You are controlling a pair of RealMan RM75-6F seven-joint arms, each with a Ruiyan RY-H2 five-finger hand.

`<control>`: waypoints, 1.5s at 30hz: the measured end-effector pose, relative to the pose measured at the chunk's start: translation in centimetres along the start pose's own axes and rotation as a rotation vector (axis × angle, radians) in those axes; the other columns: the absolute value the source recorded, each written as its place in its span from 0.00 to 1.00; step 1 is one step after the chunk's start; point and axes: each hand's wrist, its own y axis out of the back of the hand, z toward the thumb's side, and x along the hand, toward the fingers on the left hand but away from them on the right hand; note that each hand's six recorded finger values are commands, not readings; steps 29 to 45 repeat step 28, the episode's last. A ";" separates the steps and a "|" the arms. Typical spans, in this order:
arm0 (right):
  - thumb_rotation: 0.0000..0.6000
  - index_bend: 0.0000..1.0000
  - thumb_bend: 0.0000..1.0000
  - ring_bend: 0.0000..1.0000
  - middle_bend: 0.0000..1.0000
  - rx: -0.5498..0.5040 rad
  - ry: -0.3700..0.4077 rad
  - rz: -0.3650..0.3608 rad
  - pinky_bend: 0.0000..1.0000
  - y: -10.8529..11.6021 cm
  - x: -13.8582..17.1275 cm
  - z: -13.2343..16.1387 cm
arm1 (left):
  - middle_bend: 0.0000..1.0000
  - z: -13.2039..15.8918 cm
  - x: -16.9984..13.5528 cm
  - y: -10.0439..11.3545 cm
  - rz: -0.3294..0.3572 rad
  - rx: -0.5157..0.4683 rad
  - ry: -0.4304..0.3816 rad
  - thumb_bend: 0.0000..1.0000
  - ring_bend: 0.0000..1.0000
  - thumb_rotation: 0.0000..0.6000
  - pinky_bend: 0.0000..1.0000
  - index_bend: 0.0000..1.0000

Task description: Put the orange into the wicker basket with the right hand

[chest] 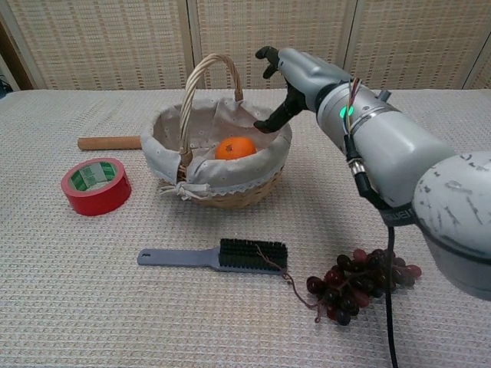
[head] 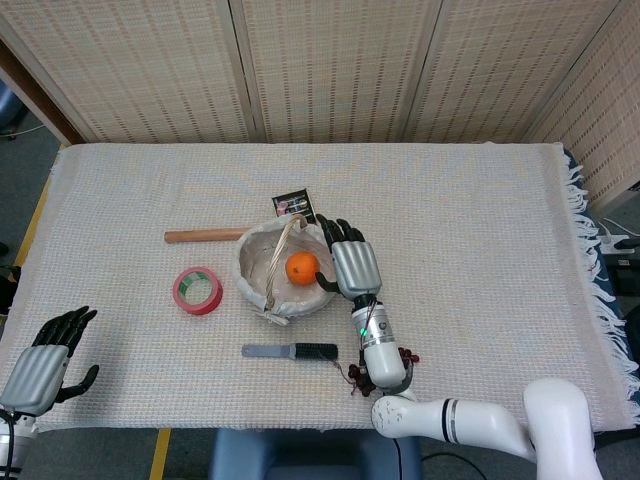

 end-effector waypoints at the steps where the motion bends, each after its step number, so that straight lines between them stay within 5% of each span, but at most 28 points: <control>1: 1.00 0.00 0.18 0.05 0.12 -0.001 0.006 0.006 0.16 0.1 0.1 0.0 | 0.00 0.0 0.0 0.0 -0.001 -0.001 0.001 0.38 0.00 1.00 0.07 0.00; 15: 1.00 0.00 0.18 0.00 0.03 0.153 0.036 0.047 0.07 4.6 4.3 -3.8 | 0.00 -0.2 0.0 0.2 0.010 0.018 0.007 0.38 0.00 1.00 0.07 0.00; 22: 1.00 0.00 0.18 0.00 0.00 0.360 -0.030 -0.002 0.04 8.6 11.4 -11.6 | 0.00 -0.3 0.0 0.4 0.039 0.062 0.020 0.38 0.00 1.00 0.07 0.00; 28: 1.00 0.00 0.18 0.00 0.00 0.417 -0.118 -0.019 0.04 10.3 19.0 -17.2 | 0.00 -0.4 0.0 0.4 0.053 0.079 0.027 0.39 0.00 1.00 0.07 0.00; 45: 1.00 0.00 0.18 0.00 0.00 0.417 -0.118 -0.019 0.04 10.3 19.0 -17.2 | 0.00 -0.4 0.0 0.4 0.053 0.079 0.027 0.39 0.00 1.00 0.07 0.00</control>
